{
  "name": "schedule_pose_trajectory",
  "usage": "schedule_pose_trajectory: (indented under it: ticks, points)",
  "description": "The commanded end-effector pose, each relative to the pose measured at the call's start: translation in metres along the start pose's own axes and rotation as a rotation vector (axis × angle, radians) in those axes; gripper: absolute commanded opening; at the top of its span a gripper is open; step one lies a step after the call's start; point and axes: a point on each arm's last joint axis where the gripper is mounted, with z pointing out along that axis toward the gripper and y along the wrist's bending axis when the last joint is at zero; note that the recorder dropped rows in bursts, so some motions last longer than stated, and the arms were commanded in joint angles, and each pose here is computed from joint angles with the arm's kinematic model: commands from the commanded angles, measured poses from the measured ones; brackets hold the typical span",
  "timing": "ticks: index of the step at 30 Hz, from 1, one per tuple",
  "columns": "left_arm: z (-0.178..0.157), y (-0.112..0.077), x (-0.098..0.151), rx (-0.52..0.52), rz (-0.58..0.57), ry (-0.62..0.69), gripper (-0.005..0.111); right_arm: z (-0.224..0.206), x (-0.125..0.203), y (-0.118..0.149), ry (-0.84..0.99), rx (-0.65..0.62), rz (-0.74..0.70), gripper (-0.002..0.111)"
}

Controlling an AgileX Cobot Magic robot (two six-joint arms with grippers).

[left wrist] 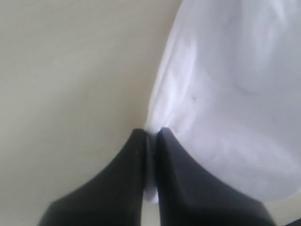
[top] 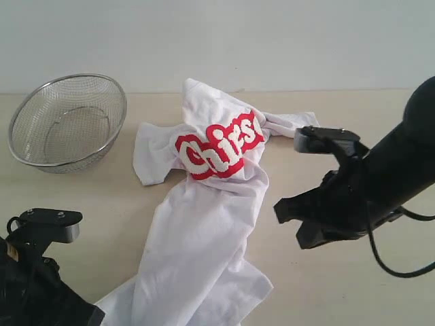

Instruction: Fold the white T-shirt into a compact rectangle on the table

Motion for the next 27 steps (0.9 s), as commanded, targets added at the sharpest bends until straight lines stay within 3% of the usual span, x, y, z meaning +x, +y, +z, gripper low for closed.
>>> schedule_pose_trajectory:
  ticks: [1, 6, 11, 15, 22, 27]
  points:
    - [-0.001, -0.001, 0.002, 0.0, 0.0, 0.005, 0.004, -0.02, 0.002, -0.016, -0.019, -0.003, 0.008, 0.0]
    - [-0.004, -0.003, 0.005, 0.018, -0.011, 0.016, 0.004, -0.02, 0.0, -0.016, -0.04, 0.002, 0.007, 0.0]
    - [-0.033, -0.018, -0.01, 0.125, 0.014, -0.118, 0.004, -0.02, -0.001, -0.017, -0.047, 0.011, 0.009, 0.0]
    - [-0.054, -0.024, -0.02, 0.131, 0.013, -0.185, 0.004, -0.02, -0.001, -0.016, -0.045, -0.003, 0.004, 0.0]
    - [-0.078, -0.018, -0.003, 0.065, -0.017, -0.207, 0.004, -0.021, -0.001, -0.001, -0.052, -0.165, -0.038, 0.0]
    - [-0.111, -0.024, 0.007, 0.123, -0.018, -0.338, 0.004, -0.018, 0.004, 0.002, 0.009, -0.206, -0.054, 0.0]
